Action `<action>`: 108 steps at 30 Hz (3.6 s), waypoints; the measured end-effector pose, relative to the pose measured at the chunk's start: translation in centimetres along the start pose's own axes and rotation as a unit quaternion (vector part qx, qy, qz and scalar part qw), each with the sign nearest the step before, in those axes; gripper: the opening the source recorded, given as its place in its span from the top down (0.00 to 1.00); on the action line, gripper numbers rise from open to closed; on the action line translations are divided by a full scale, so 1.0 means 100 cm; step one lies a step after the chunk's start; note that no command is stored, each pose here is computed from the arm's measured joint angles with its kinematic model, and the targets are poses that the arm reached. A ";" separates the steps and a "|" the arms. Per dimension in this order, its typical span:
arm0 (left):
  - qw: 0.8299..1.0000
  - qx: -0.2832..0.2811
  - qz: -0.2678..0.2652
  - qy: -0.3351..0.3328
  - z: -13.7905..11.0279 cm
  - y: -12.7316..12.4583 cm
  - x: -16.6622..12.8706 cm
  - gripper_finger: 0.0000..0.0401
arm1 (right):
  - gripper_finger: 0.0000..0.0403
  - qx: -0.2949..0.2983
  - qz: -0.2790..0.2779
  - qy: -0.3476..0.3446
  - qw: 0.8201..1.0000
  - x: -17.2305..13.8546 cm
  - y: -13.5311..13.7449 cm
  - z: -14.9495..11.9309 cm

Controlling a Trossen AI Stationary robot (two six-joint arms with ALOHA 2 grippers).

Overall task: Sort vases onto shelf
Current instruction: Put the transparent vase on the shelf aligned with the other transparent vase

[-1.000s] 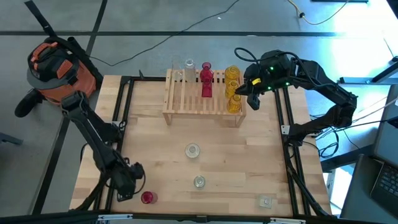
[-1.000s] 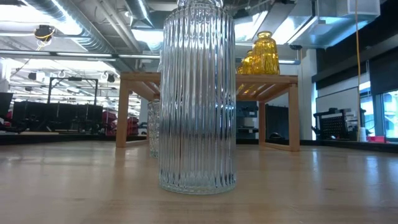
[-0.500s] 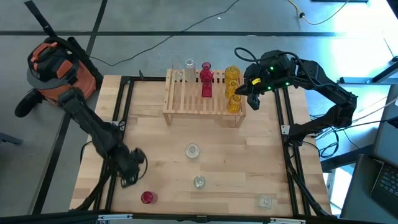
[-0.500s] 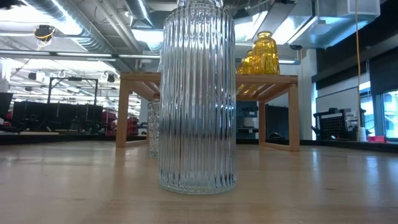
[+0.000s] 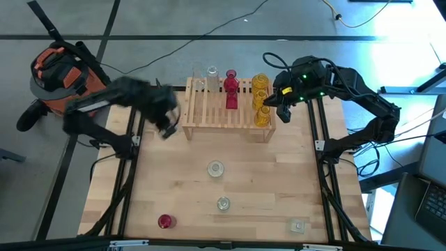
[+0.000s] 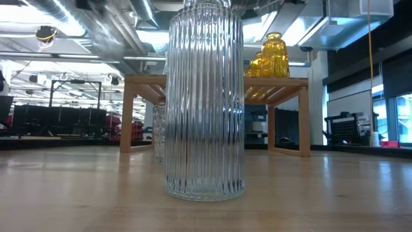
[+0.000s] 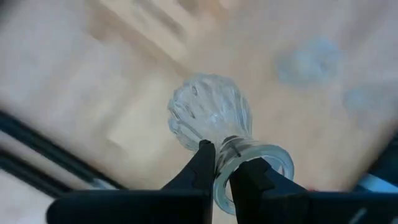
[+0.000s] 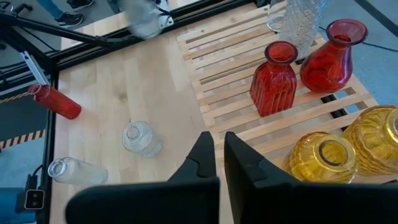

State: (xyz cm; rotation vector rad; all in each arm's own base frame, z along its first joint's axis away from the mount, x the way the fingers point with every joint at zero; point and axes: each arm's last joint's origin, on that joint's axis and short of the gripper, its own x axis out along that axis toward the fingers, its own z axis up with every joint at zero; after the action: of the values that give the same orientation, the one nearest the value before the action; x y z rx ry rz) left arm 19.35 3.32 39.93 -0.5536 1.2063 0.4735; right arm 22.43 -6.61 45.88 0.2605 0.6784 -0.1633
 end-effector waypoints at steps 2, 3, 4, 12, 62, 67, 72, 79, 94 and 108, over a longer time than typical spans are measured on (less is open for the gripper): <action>0.999 0.005 0.015 -0.029 0.027 0.006 -0.002 0.95 | 1.00 -0.001 -0.002 -0.001 1.000 0.000 0.000 0.000; 0.999 0.009 0.026 -0.041 0.040 0.008 -0.004 0.95 | 1.00 -0.002 -0.002 -0.001 1.000 0.000 0.000 0.000; 0.998 0.014 0.036 -0.048 0.052 0.010 -0.006 0.95 | 1.00 -0.004 -0.002 -0.001 1.000 0.000 0.000 0.000; 0.994 0.061 0.080 -0.036 0.135 0.030 0.023 0.95 | 1.00 -0.012 -0.016 -0.003 1.000 0.000 -0.001 0.000; 0.988 0.052 0.123 -0.084 0.158 0.056 0.009 0.85 | 1.00 0.001 -0.028 -0.002 1.000 0.000 -0.002 0.000; 0.987 0.040 0.126 -0.095 0.156 0.057 0.001 0.85 | 1.00 0.001 -0.028 -0.002 1.000 0.000 -0.002 0.000; 0.985 0.030 0.125 -0.117 0.150 0.056 -0.013 0.85 | 1.00 0.001 -0.028 -0.002 1.000 0.000 -0.002 0.000; 0.987 0.011 -0.009 -0.158 0.103 0.050 -0.059 0.85 | 1.00 0.002 0.027 0.005 1.000 0.000 0.002 -0.001; 0.992 -0.069 -0.013 -0.106 -0.035 0.039 -0.042 0.85 | 1.00 -0.173 0.275 0.056 0.944 0.073 0.096 -0.003; 0.989 -0.008 -0.092 -0.118 -0.087 0.047 0.042 0.85 | 1.00 -0.182 0.266 -0.068 0.944 0.165 0.150 0.012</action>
State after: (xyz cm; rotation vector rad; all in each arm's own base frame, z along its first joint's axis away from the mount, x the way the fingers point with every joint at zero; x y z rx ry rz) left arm 11.26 1.65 33.04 -0.5991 0.9159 0.3806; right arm 39.33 6.33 39.02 0.0675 0.4686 0.4564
